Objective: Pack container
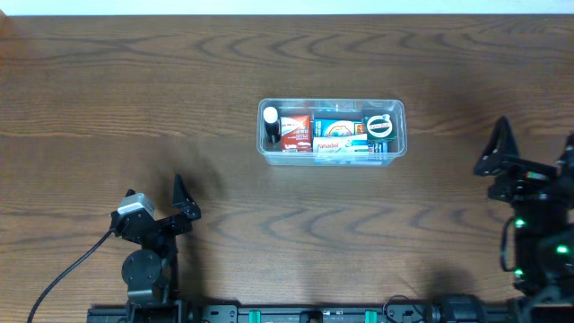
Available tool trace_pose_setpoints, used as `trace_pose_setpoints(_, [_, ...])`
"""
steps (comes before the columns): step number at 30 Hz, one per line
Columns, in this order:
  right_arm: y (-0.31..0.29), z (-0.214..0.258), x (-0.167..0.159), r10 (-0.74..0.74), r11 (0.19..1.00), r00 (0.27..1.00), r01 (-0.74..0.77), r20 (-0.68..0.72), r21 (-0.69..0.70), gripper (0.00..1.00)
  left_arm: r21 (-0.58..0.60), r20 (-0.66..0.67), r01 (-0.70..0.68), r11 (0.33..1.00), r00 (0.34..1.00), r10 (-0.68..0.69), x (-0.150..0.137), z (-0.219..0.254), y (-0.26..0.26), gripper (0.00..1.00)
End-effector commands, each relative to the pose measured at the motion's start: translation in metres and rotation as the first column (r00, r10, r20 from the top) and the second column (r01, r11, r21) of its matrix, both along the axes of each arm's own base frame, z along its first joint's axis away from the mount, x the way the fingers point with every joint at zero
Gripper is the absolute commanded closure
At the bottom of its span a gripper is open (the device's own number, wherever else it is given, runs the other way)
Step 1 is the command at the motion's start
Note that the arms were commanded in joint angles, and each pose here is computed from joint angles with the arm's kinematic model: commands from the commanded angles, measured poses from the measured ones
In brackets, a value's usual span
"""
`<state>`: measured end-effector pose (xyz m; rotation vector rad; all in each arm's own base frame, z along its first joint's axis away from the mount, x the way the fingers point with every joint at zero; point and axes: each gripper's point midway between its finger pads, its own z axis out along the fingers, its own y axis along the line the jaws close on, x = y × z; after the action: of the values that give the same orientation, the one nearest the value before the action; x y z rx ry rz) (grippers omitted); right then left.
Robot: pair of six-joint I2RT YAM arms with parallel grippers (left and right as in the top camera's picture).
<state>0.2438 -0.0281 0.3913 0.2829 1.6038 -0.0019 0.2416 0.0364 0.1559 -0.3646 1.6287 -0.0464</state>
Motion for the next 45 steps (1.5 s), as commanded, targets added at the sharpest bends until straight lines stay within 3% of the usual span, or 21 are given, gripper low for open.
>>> trace_pose_setpoints(1, [-0.003,-0.044,0.006,-0.012,1.0,1.0,0.012,0.007,-0.01,0.01,0.018,-0.057,-0.007,1.0,0.998,0.008,-0.001,-0.018,0.002,0.02])
trace_pose_setpoints(9, [0.007,-0.097,0.021,0.045,0.999,0.976,-0.044,0.215,-0.009,0.01,0.018,-0.057,-0.008,1.0,0.998,0.009,-0.001,-0.018,0.002,0.02])
trace_pose_setpoints(19, [0.011,-0.112,0.003,0.068,0.997,0.938,-0.072,0.34,-0.002,0.01,0.018,-0.056,-0.007,1.0,0.998,0.008,-0.001,-0.018,0.002,0.02])
trace_pose_setpoints(45, [0.013,-0.124,-0.015,0.082,0.996,0.917,-0.085,0.391,-0.01,0.01,0.018,-0.056,-0.007,1.0,0.998,0.008,-0.001,-0.018,0.002,0.02])
